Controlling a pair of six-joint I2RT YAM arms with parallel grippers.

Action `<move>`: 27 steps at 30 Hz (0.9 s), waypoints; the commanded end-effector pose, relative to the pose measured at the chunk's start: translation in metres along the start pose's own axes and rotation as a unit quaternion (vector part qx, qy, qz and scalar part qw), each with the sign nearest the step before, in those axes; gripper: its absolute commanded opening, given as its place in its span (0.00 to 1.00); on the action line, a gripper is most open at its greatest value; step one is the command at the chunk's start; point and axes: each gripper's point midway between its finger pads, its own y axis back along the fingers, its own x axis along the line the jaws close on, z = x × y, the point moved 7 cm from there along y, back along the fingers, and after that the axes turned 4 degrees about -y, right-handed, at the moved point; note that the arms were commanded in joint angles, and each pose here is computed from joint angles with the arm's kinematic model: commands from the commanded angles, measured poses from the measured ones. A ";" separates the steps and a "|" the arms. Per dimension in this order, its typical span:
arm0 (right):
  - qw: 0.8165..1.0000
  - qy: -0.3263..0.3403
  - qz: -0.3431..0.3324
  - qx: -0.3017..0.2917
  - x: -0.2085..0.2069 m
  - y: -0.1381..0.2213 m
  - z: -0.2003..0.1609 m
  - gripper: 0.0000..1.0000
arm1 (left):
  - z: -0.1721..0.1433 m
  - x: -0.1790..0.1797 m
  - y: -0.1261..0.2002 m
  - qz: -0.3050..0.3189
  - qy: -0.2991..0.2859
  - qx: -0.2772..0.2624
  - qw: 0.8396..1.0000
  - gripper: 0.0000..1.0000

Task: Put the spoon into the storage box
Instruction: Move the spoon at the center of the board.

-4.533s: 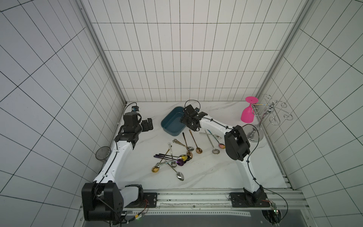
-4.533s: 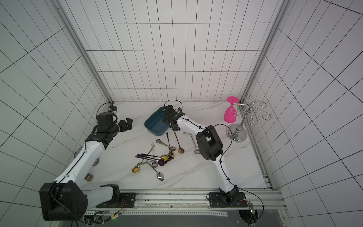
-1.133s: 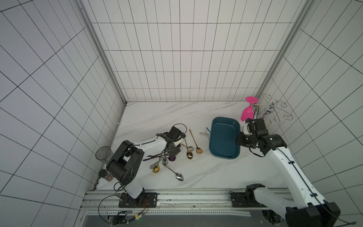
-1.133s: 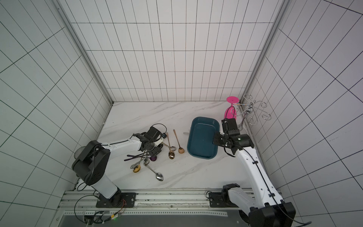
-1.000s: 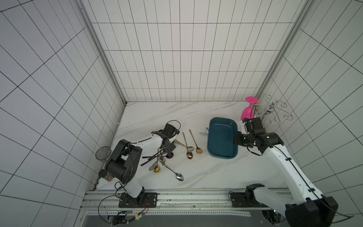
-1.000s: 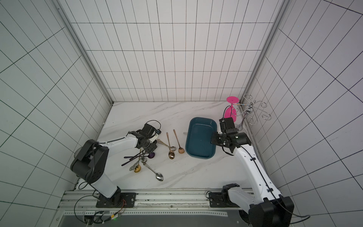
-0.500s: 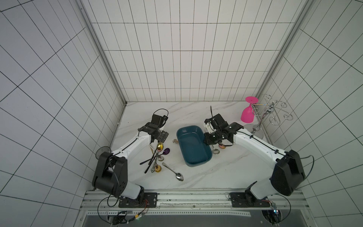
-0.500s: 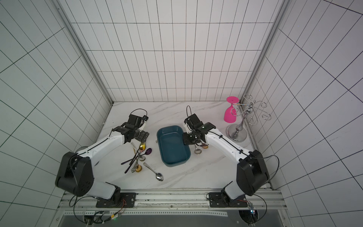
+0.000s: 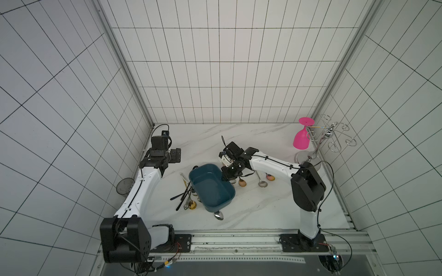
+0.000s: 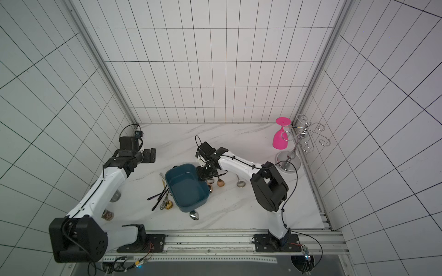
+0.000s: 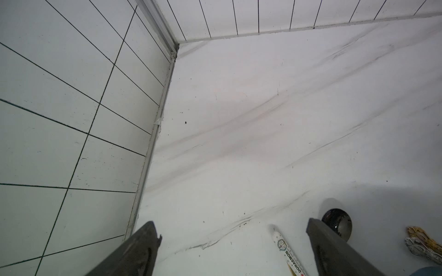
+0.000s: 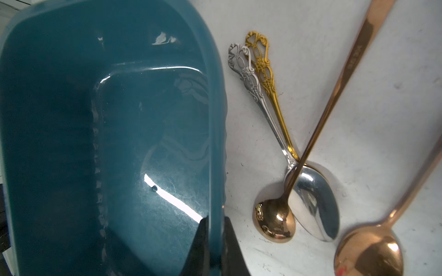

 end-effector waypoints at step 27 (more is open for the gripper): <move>0.977 -0.163 -0.135 -0.021 -0.165 0.051 -0.054 0.00 | 0.004 -0.004 -0.001 -0.024 0.020 -0.010 0.999 0.98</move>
